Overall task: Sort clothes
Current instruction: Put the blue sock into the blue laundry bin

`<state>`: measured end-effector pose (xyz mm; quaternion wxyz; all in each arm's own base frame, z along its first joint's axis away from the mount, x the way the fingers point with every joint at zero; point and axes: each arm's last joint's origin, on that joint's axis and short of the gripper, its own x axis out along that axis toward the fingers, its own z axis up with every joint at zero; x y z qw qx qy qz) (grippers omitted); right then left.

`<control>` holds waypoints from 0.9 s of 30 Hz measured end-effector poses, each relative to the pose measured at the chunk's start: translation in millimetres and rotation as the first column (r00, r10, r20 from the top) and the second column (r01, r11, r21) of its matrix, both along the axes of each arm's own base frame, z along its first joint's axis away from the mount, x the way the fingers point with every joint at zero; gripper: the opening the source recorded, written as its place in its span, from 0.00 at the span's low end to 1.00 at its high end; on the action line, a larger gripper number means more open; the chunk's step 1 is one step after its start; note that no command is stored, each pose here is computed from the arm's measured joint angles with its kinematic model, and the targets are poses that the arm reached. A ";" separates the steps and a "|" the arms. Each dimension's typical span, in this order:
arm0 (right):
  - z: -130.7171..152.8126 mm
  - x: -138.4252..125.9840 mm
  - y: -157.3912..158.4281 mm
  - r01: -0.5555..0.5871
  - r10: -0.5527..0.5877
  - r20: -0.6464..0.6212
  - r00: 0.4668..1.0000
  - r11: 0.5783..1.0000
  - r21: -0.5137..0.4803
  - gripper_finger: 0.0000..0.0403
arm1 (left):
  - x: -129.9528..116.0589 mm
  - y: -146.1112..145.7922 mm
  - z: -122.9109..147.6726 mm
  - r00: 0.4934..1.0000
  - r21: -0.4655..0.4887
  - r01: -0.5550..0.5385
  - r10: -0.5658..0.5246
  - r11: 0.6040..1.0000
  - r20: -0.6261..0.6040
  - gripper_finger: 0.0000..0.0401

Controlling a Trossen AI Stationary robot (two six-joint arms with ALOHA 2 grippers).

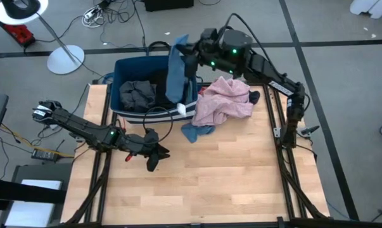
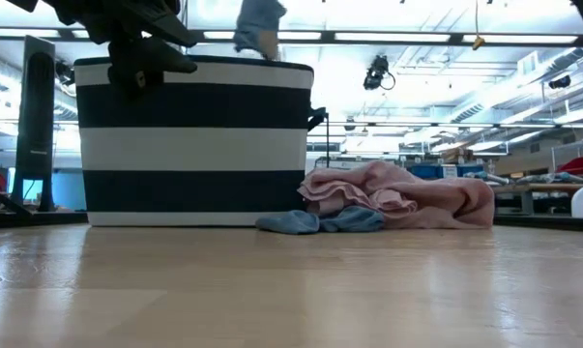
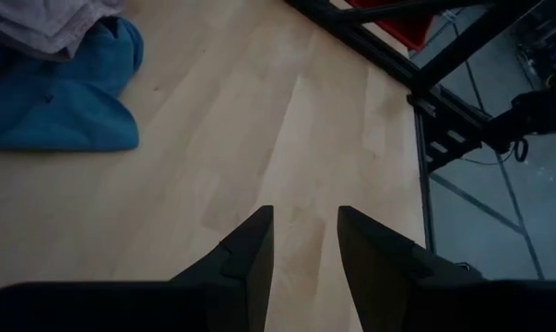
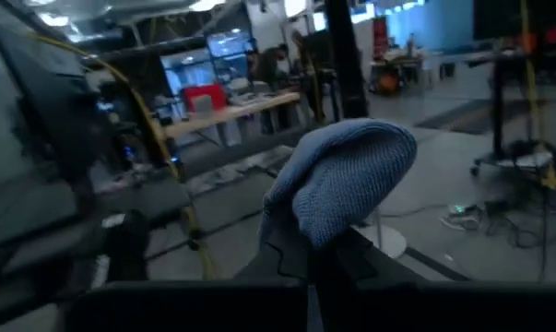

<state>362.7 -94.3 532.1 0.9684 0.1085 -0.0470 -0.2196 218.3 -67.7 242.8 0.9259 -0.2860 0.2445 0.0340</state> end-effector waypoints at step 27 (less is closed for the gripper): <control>-134.3 49.9 -28.1 0.019 0.240 -0.622 0.745 0.925 0.379 0.11 | 1.8 7.0 0.2 0.999 0.232 0.040 -0.044 0.972 0.013 0.32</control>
